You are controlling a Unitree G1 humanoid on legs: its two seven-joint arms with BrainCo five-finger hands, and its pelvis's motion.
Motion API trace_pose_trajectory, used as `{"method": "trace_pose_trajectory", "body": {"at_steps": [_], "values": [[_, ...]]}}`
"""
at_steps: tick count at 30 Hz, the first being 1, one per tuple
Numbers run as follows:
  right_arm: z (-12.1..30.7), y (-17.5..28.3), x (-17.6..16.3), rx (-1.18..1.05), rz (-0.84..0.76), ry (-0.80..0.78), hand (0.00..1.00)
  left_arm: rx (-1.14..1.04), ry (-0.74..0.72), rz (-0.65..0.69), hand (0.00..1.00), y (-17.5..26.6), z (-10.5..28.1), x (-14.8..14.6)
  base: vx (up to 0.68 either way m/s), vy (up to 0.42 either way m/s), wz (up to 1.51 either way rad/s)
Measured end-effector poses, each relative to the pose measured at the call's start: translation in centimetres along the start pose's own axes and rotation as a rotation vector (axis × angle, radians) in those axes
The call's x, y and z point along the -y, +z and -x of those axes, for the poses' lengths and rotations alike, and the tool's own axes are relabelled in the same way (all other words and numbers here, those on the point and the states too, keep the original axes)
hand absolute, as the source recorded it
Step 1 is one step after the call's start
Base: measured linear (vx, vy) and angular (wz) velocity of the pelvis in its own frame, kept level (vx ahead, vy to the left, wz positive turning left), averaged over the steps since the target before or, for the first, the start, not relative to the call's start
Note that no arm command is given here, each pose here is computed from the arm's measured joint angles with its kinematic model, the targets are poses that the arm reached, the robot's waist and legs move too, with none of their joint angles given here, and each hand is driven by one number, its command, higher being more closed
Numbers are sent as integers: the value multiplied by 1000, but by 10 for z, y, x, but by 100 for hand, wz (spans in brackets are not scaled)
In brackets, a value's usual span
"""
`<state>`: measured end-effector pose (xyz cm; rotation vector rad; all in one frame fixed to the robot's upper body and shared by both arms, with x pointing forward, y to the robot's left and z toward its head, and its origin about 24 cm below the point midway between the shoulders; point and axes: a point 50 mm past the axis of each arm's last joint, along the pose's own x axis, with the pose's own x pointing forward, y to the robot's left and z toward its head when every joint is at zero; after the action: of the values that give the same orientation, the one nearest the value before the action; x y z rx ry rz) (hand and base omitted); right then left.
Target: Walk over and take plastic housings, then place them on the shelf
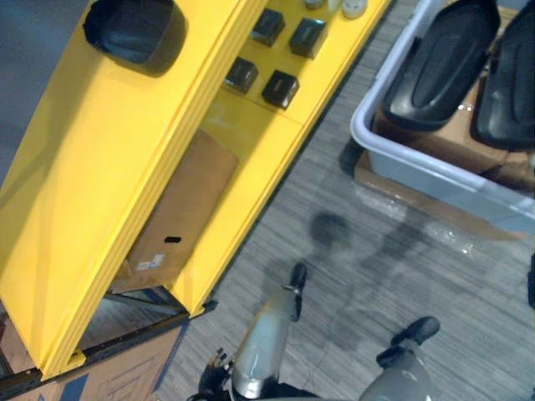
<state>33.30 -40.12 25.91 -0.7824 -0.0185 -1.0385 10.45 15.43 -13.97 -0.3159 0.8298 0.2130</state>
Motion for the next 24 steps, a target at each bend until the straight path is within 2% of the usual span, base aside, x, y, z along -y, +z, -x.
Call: {"method": "trace_pose_trajectory", "body": {"at_steps": [4, 13, 24], "values": [[10, -4, -12, 79, 46, 3, 100, 127, 37, -41, 0, 28, -1, -2, -14, -5, -7], [38, 3, -46, 198, 43, 59, 100, 207, 107, -194, 0, 45, 7, -12, -26, -21, -13], [92, 31, -88, 362, -94, 56, 100, 253, 122, -527, 0, 73, 8, -38, 8, -14, -19]]}}
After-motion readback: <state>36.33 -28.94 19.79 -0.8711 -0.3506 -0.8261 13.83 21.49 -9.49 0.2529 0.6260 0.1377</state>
